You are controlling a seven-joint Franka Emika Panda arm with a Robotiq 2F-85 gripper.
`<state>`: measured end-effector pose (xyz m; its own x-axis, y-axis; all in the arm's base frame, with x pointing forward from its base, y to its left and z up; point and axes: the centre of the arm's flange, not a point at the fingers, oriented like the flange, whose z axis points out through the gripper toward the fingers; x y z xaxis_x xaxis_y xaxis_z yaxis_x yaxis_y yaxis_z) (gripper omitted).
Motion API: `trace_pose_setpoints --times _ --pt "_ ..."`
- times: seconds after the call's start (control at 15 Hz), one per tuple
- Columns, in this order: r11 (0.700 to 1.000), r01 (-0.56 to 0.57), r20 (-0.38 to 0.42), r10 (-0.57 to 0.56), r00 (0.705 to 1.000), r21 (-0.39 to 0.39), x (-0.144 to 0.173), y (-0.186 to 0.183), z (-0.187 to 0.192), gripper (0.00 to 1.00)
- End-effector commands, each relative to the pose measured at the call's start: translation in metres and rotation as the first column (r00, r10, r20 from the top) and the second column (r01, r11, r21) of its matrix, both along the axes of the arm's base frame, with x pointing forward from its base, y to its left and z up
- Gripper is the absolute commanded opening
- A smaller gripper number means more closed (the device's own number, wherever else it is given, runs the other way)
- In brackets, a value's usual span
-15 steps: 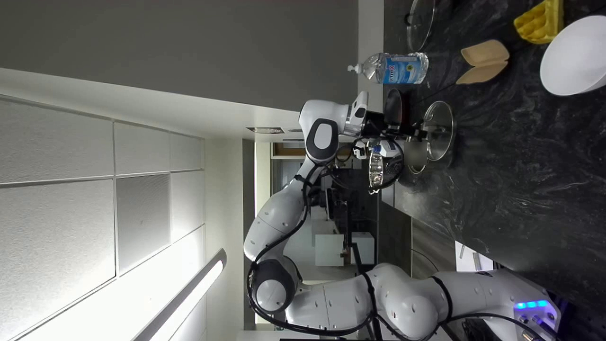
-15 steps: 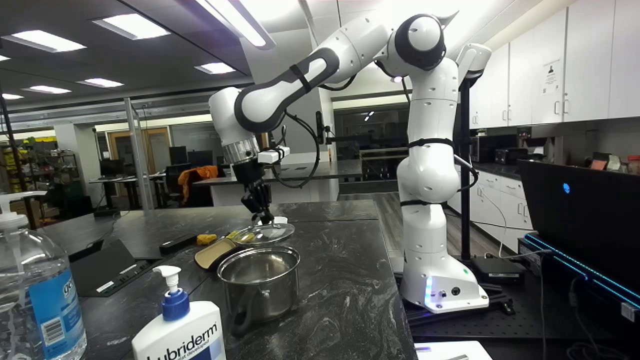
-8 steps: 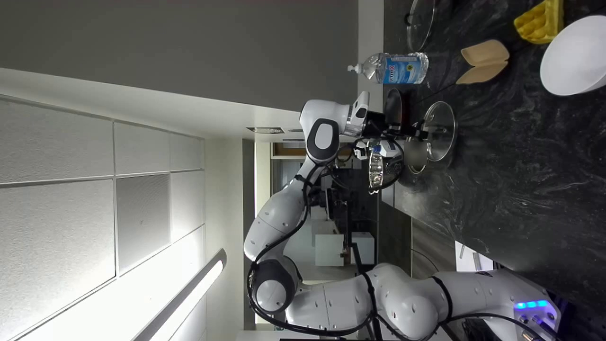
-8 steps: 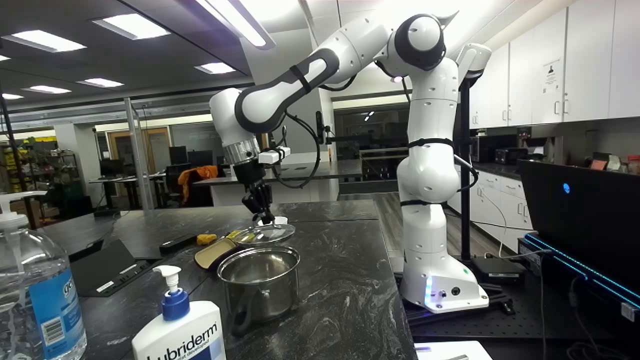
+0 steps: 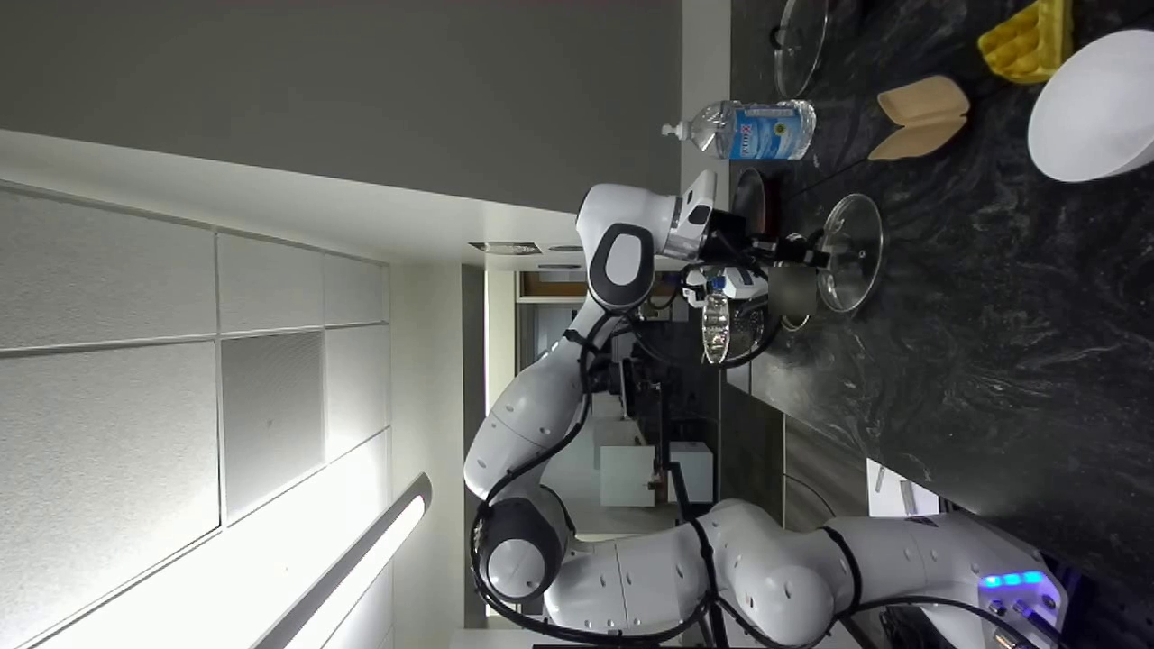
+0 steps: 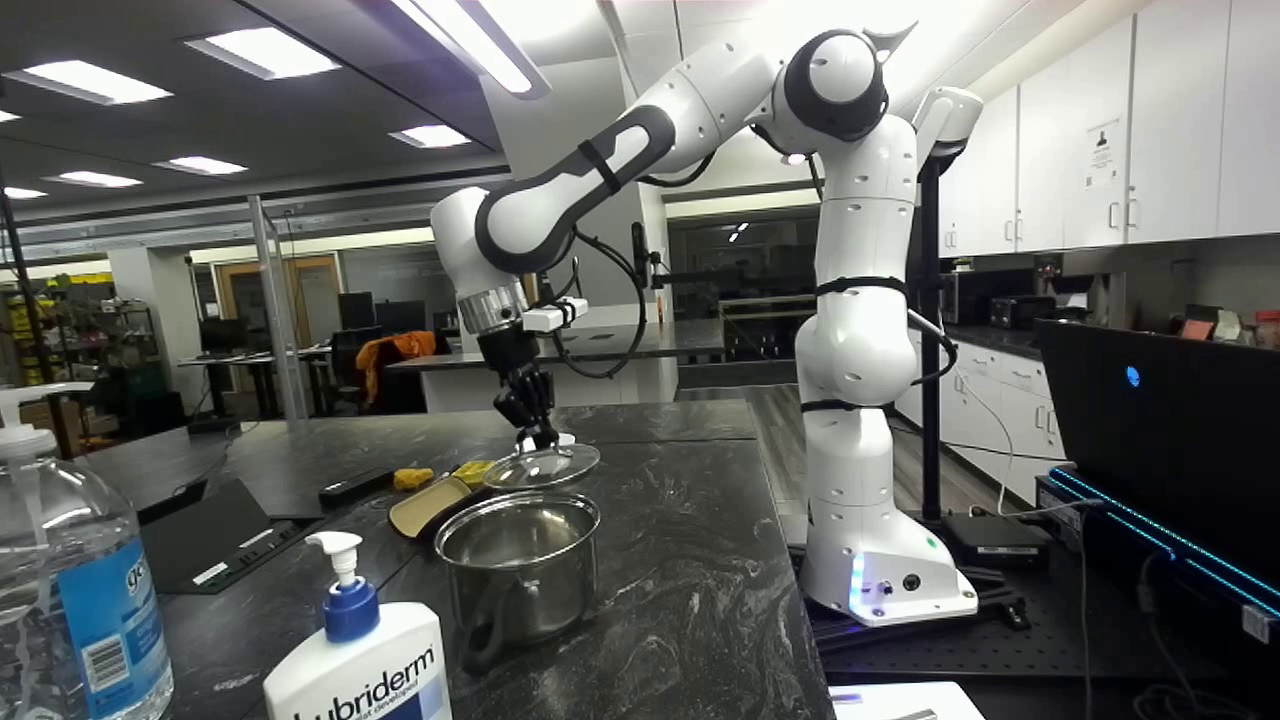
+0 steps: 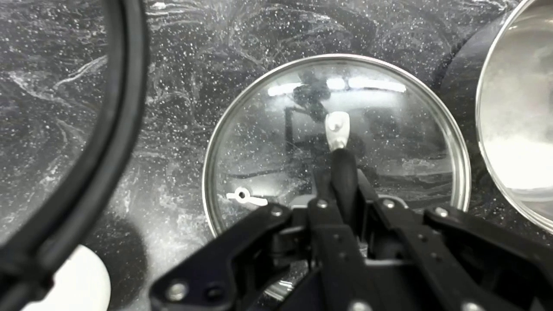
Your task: Remove the glass lid from the silver pot.
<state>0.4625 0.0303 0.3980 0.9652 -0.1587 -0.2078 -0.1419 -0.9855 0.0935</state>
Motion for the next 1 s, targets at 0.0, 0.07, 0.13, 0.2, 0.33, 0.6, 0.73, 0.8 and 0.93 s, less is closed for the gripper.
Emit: trace_pose_setpoints --times 0.0,0.07,0.13,0.2,0.33,0.6,0.73,0.8,0.93 --pt "1.000 -0.010 -0.017 0.010 1.000 -0.016 -0.014 0.004 -0.009 0.04" --pt "1.000 -0.014 -0.026 0.014 1.000 -0.020 -0.017 0.005 -0.013 0.04" --pt "1.000 -0.018 -0.036 0.018 0.999 -0.021 -0.020 0.007 -0.018 0.04" --pt "0.999 -0.022 -0.046 0.021 0.999 -0.023 -0.023 0.008 -0.023 0.04" --pt "0.999 -0.029 -0.061 0.028 0.998 -0.025 -0.028 0.010 -0.030 0.04" --pt "0.999 -0.037 -0.079 0.035 0.996 -0.026 -0.035 0.011 -0.038 0.04" --pt "0.999 -0.036 -0.079 0.034 0.996 -0.028 -0.036 0.011 -0.041 0.04" --pt "0.999 -0.033 -0.071 0.031 0.997 -0.028 -0.037 0.010 -0.042 0.04" --pt "0.999 -0.033 -0.042 0.032 0.999 -0.028 -0.038 0.010 -0.045 0.04"
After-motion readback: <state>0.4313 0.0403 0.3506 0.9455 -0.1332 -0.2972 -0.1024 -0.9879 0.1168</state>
